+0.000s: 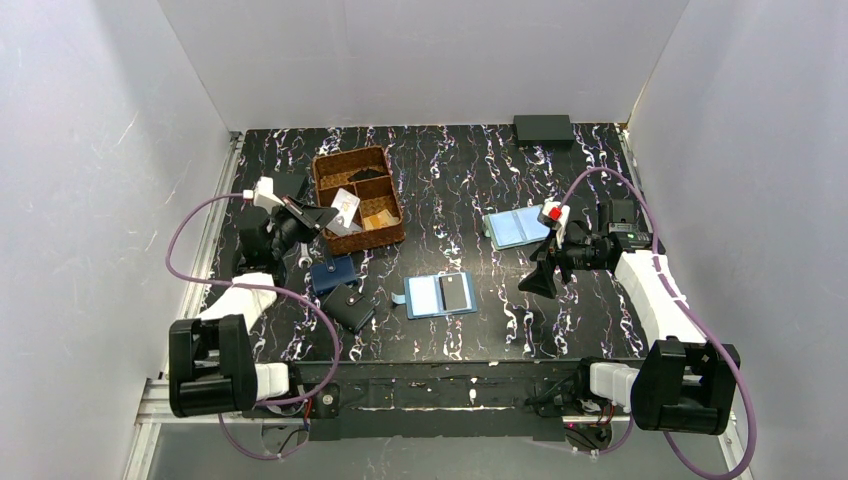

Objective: Take the credit cards out of the card holder
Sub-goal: Place the credit card in the storage box.

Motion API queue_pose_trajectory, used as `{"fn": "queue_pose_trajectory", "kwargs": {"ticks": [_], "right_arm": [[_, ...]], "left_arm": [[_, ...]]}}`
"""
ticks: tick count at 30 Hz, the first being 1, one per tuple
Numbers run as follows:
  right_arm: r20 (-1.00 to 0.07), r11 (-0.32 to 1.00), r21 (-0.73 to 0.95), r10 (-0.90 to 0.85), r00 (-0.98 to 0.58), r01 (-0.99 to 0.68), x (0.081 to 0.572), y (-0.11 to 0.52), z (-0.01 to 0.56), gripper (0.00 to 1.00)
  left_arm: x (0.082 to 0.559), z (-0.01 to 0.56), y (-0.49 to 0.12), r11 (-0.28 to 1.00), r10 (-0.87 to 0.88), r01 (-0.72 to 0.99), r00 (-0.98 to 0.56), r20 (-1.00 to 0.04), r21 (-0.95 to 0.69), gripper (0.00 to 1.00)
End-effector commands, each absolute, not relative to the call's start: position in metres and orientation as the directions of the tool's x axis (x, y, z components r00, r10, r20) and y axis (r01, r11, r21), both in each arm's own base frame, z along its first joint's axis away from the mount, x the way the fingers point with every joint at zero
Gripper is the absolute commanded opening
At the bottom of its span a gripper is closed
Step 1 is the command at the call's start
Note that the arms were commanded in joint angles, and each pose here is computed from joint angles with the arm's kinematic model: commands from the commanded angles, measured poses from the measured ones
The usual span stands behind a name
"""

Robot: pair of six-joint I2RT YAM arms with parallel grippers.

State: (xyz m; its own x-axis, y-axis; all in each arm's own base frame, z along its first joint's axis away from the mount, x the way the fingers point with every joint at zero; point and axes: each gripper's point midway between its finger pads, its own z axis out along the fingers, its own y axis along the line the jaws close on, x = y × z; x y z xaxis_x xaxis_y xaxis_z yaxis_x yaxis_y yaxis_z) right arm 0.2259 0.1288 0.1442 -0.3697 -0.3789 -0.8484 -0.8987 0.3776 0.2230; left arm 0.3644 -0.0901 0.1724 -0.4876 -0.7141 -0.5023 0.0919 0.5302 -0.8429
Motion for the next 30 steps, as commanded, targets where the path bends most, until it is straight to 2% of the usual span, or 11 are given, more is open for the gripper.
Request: {"fn": "queue_pose_trajectory", "kwargs": {"ticks": [1, 10, 19, 21, 23, 25, 30], "right_arm": [[-0.861, 0.375, 0.208, -0.368, -0.351, -0.904, 0.226, 0.129, 0.148, 0.98], [-0.859, 0.376, 0.213, -0.369, -0.356, -0.902, 0.226, 0.129, 0.147, 0.98], [-0.858, 0.374, 0.22, -0.364, -0.361, -0.901, 0.225, 0.13, 0.146, 0.98], [-0.858, 0.373, 0.224, -0.362, -0.363, -0.9, 0.225, 0.13, 0.146, 0.98], [-0.857, 0.372, 0.227, -0.362, -0.366, -0.9, 0.225, 0.13, 0.145, 0.98], [-0.857, 0.372, 0.228, -0.362, -0.367, -0.9, 0.225, 0.13, 0.145, 0.98], [-0.858, 0.371, 0.228, -0.361, -0.366, -0.9, 0.225, 0.13, 0.145, 0.98]], "left_arm": [[0.38, 0.182, -0.083, 0.558, -0.698, 0.121, -0.467, -0.543, -0.821, 0.0], [0.405, 0.155, -0.063, 0.624, -0.697, -0.004, -0.455, -0.555, -0.781, 0.0], [0.428, 0.13, -0.062, 0.624, -0.689, -0.069, -0.519, -0.506, -0.779, 0.0], [0.429, 0.125, -0.06, 0.631, -0.685, -0.084, -0.527, -0.503, -0.771, 0.07], [0.429, 0.123, -0.062, 0.634, -0.677, -0.091, -0.545, -0.494, -0.768, 0.25], [0.427, 0.127, -0.064, 0.65, -0.647, -0.078, -0.579, -0.497, -0.756, 0.35], [0.418, 0.167, -0.045, 0.767, -0.572, -0.063, -0.518, -0.636, -0.639, 0.46]]}}
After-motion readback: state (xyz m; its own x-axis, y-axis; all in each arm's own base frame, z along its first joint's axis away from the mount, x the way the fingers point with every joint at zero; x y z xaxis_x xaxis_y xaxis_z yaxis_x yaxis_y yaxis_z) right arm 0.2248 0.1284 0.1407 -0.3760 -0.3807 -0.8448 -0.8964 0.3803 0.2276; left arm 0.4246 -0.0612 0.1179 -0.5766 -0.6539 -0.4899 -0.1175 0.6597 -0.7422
